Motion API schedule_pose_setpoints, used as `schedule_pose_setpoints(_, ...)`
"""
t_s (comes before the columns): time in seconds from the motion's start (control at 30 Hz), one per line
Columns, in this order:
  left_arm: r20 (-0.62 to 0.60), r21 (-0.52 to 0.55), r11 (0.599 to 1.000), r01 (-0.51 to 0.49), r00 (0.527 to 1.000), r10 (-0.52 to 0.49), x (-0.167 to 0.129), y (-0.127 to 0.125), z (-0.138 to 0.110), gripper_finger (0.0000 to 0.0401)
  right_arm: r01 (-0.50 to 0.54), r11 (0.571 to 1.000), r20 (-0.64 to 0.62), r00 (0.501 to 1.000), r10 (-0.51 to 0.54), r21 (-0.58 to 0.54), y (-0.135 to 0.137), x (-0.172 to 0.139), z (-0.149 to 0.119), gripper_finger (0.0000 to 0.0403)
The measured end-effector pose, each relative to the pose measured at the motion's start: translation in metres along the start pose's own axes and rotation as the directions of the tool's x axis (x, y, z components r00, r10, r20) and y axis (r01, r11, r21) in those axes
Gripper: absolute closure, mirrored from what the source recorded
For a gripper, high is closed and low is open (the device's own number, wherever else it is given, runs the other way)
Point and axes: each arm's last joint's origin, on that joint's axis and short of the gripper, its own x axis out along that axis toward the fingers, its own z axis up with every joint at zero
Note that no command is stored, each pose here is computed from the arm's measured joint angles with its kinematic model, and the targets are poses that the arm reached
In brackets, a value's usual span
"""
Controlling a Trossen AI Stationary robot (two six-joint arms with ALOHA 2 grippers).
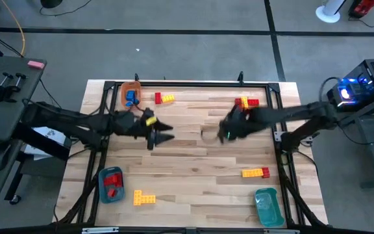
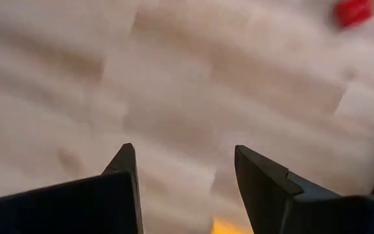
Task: Sort blocks
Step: Put the red game piece into the bottom left blue bin
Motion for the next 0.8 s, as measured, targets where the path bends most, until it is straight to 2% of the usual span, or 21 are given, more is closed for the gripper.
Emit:
schedule_pose_setpoints(0.1, 0.026, 0.0, 1.0, -0.011, 1.0, 0.011, -0.002, 0.014, 0.014, 0.0119, -0.007, 0.993, 0.052, 0.999, 0.001, 0.118, -0.034, 0.003, 0.036, 0.0263)
schedule_pose_setpoints(0.17, 0.038, -0.005, 1.0, -0.029, 0.999, 0.029, -0.003, 0.024, 0.021, 0.0119, -0.056, 0.983, 0.076, 0.996, 0.043, 0.177, -0.056, 0.014, 0.059, 0.0263)
schedule_pose_setpoints(0.27, 0.045, -0.018, 0.998, -0.06, 0.997, 0.061, -0.001, 0.038, 0.028, 0.0119, -0.136, 0.958, 0.087, 0.989, 0.117, 0.254, -0.087, 0.042, 0.084, 0.0263)
schedule_pose_setpoints(0.37, 0.051, -0.019, 0.995, -0.101, 0.993, 0.102, 0.001, 0.05, 0.033, 0.0119, -0.169, 0.933, 0.11, 0.984, 0.141, 0.318, -0.115, 0.075, 0.101, 0.0263)
schedule_pose_setpoints(0.5, 0.065, -0.02, 0.986, -0.163, 0.984, 0.164, 0.003, 0.065, 0.038, 0.0119, -0.206, 0.924, 0.157, 0.974, 0.163, 0.323, -0.145, 0.108, 0.115, 0.0263)
schedule_pose_setpoints(0.6, 0.084, -0.081, 0.975, -0.208, 0.973, 0.215, 0.004, 0.075, 0.042, 0.0119, -0.18, 0.927, 0.145, 0.98, 0.138, 0.329, -0.161, 0.124, 0.121, 0.0263)
schedule_pose_setpoints(0.8, 0.134, -0.19, 0.944, -0.271, 0.945, 0.298, 0.005, 0.088, 0.048, 0.0119, -0.13, 0.953, 0.139, 0.986, 0.095, 0.274, -0.174, 0.145, 0.135, 0.0264)
